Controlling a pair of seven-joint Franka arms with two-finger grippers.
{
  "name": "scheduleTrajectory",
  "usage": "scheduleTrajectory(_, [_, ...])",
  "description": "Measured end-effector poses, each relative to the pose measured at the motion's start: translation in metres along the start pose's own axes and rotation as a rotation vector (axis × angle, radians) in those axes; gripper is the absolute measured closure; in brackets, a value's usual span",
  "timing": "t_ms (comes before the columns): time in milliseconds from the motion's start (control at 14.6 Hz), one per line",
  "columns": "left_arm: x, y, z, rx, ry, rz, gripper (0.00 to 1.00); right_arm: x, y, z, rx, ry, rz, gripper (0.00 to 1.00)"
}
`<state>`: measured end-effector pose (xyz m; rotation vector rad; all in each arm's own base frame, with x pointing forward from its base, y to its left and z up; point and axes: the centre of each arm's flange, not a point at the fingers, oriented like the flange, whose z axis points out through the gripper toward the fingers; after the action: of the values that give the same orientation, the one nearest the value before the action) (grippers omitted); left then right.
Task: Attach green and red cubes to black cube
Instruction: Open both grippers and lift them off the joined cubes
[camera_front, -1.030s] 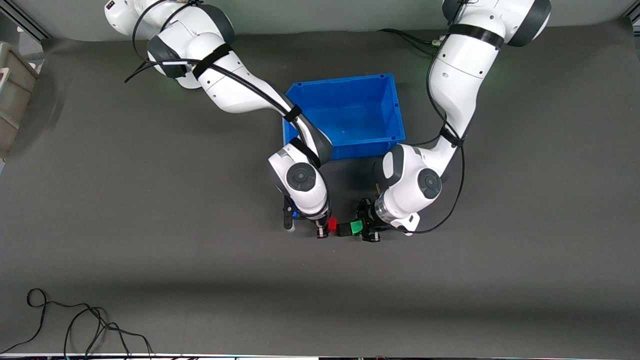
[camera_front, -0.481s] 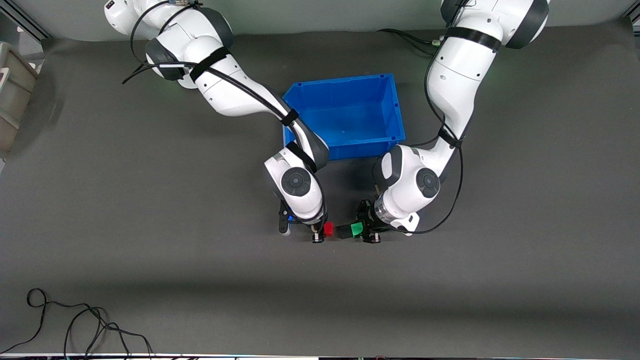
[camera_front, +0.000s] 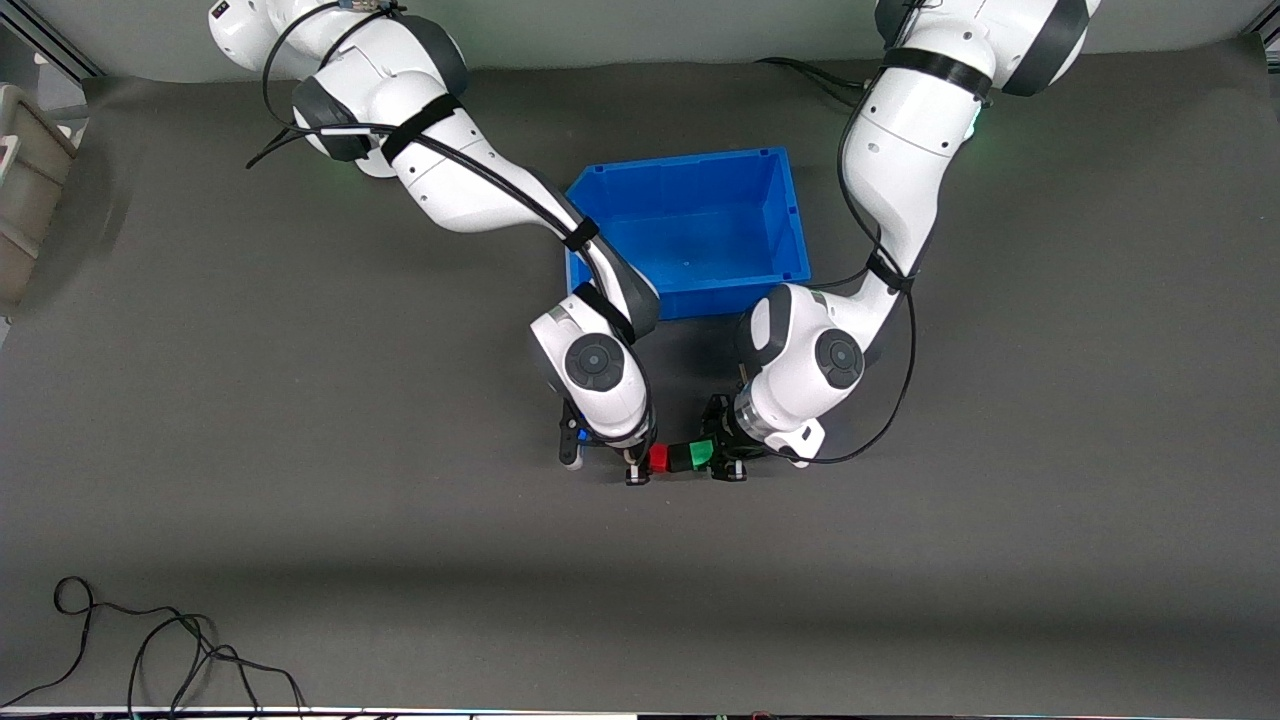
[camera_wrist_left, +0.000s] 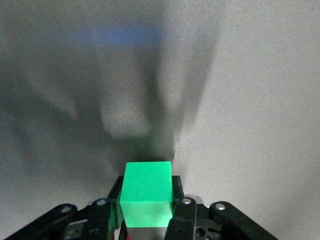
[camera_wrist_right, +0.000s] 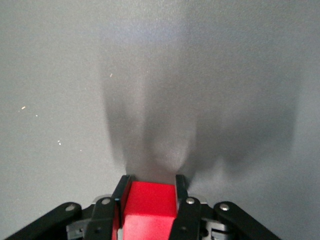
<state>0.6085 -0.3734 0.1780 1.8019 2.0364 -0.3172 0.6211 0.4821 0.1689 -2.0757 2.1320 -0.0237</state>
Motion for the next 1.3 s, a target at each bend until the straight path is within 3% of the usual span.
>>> scheduleTrajectory(343, [-0.001,0.001,-0.001,-0.002,0.001,0.005,0.03,-0.001,0.001,0.000,0.000,0.000,-0.001,0.60])
scheduleTrajectory(412, [0.000,0.002,-0.001,-0.005,0.001,0.005,0.00,-0.001,0.001,0.000,0.000,0.000,-0.001,0.60])
scheduleTrajectory(549, [0.002,0.009,-0.007,-0.013,0.006,0.006,0.00,-0.001,0.001,0.000,0.001,0.000,-0.007,0.49])
scheduleTrajectory(893, [0.041,0.057,-0.075,0.050,0.100,0.080,0.00,-0.007,-0.007,-0.015,0.025,-0.021,-0.012,0.04])
scheduleTrajectory(1030, [0.068,0.074,-0.116,0.084,0.106,0.150,0.00,-0.009,-0.015,-0.039,0.026,-0.022,-0.040,0.03])
scheduleTrajectory(1167, [0.105,0.088,-0.161,0.133,0.104,0.242,0.00,-0.002,-0.029,-0.082,-0.007,-0.001,-0.100,0.04])
scheduleTrajectory(1305, [0.151,0.101,-0.216,0.192,0.149,0.352,0.00,0.016,-0.046,-0.142,-0.049,-0.005,-0.172,0.05])
